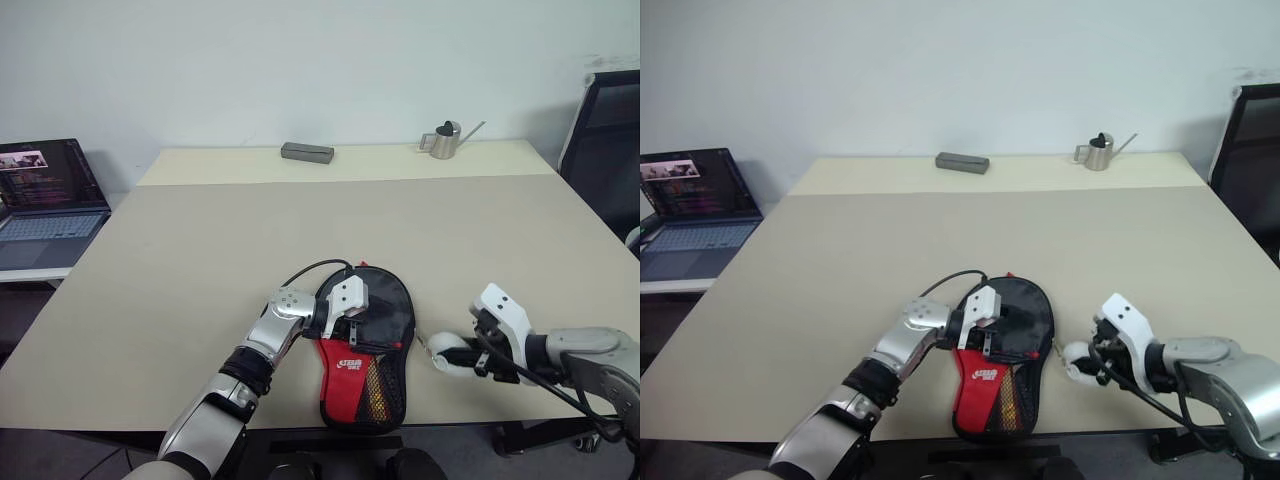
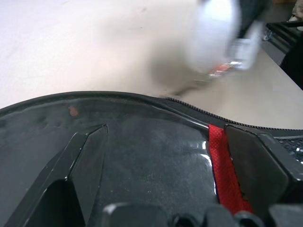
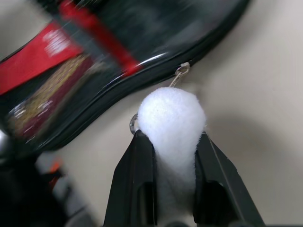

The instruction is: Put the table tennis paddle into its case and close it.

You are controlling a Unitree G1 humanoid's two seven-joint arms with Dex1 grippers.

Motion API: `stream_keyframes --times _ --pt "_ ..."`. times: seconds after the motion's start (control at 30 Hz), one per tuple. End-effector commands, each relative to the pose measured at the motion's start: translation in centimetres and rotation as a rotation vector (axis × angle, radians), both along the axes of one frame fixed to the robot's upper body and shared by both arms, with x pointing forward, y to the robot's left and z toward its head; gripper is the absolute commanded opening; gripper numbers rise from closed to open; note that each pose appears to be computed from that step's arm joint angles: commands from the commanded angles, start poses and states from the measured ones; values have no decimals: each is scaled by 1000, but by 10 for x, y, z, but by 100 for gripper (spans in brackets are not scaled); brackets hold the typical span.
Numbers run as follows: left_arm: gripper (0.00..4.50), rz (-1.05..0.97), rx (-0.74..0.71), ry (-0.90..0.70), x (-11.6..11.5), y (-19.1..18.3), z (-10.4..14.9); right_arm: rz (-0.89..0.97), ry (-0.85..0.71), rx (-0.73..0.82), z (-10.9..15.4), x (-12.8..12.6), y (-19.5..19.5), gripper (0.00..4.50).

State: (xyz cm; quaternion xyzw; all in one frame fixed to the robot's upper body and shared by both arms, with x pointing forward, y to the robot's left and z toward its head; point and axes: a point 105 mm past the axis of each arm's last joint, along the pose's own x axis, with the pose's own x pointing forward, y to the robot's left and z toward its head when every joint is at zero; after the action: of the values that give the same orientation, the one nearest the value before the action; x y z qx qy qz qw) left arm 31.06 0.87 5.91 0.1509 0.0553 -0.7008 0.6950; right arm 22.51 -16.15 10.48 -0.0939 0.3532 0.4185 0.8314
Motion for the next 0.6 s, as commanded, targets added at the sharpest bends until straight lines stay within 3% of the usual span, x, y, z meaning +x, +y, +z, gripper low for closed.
stream_keyframes --times 0.03,0.6 --pt "428 42 149 125 -10 19 -48 127 38 22 6 -23 11 46" --pt "428 34 148 111 -10 16 -46 418 212 105 9 -91 30 46"
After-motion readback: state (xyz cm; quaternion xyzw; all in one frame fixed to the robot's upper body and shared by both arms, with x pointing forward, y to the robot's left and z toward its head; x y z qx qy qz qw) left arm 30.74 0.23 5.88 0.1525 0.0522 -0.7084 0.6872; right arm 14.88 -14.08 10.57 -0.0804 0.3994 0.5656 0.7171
